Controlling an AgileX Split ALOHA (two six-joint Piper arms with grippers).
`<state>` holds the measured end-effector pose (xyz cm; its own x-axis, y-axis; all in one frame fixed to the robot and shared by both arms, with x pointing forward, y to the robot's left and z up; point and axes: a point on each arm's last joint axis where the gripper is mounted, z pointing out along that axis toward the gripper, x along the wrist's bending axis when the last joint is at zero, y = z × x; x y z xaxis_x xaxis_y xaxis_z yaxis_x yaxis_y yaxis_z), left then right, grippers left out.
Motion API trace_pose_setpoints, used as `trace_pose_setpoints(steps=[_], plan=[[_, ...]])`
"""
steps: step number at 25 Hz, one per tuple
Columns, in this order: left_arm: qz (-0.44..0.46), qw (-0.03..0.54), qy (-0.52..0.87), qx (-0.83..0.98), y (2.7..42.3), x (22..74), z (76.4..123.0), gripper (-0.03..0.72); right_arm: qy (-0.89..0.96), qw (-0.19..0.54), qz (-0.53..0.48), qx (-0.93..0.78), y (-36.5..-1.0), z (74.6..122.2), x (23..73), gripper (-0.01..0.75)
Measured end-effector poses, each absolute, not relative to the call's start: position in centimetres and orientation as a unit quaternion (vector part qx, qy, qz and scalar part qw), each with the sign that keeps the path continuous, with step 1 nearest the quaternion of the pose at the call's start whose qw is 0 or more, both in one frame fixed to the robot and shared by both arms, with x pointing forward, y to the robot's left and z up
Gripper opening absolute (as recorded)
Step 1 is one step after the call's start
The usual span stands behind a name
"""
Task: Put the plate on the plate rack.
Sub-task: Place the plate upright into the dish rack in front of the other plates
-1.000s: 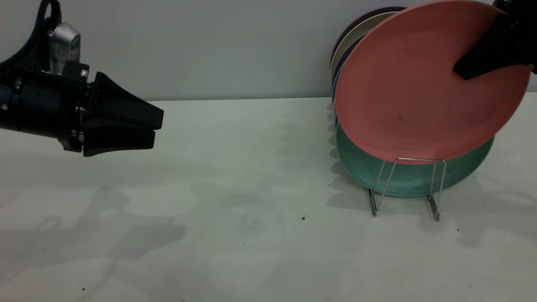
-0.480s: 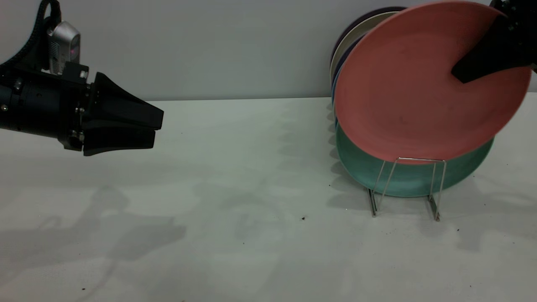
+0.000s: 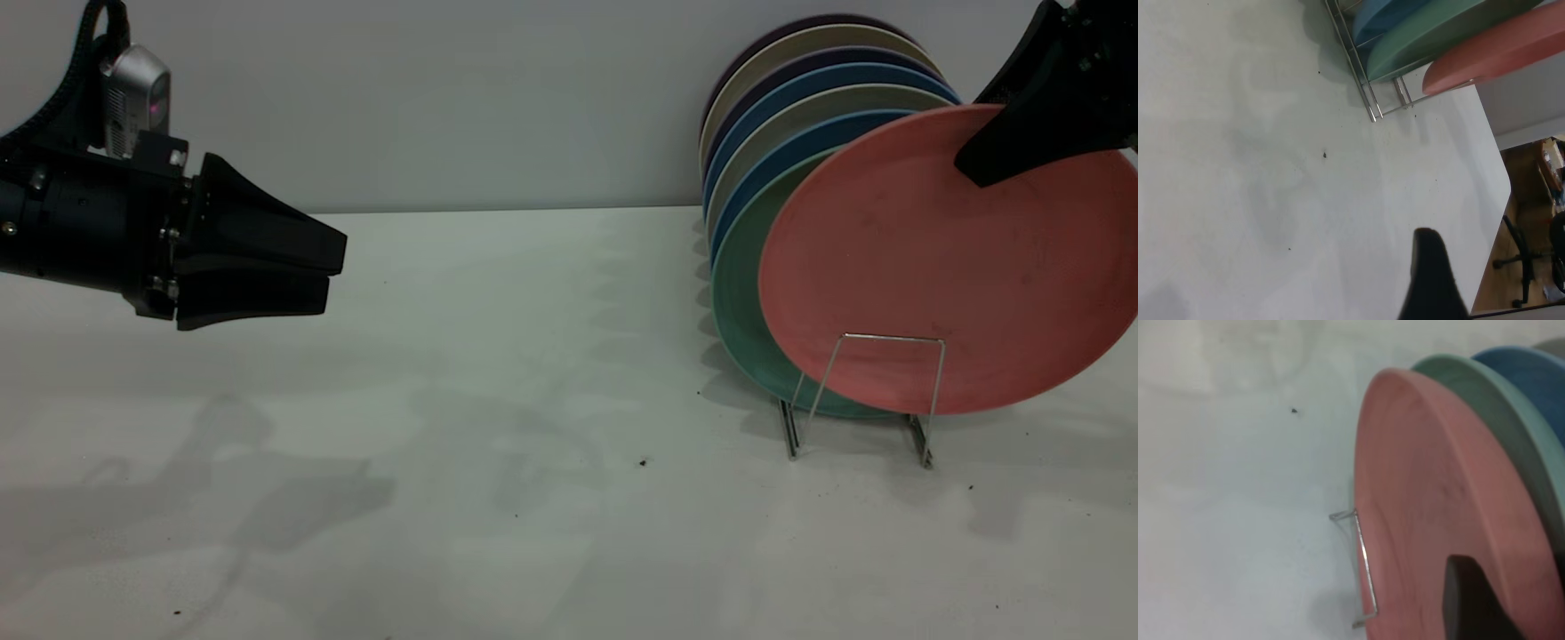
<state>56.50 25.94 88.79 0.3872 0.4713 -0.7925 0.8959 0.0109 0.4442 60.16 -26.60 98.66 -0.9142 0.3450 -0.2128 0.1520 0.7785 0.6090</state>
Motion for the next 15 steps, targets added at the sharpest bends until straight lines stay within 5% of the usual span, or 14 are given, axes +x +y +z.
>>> trace_pose_setpoints(steps=[15], plan=[[-0.214, 0.495, 0.509, 0.671, 25.94, 56.50, 88.79, 0.526, 0.920, 0.140, 0.338, 0.143, -26.09, 98.99, 59.98, 0.275]])
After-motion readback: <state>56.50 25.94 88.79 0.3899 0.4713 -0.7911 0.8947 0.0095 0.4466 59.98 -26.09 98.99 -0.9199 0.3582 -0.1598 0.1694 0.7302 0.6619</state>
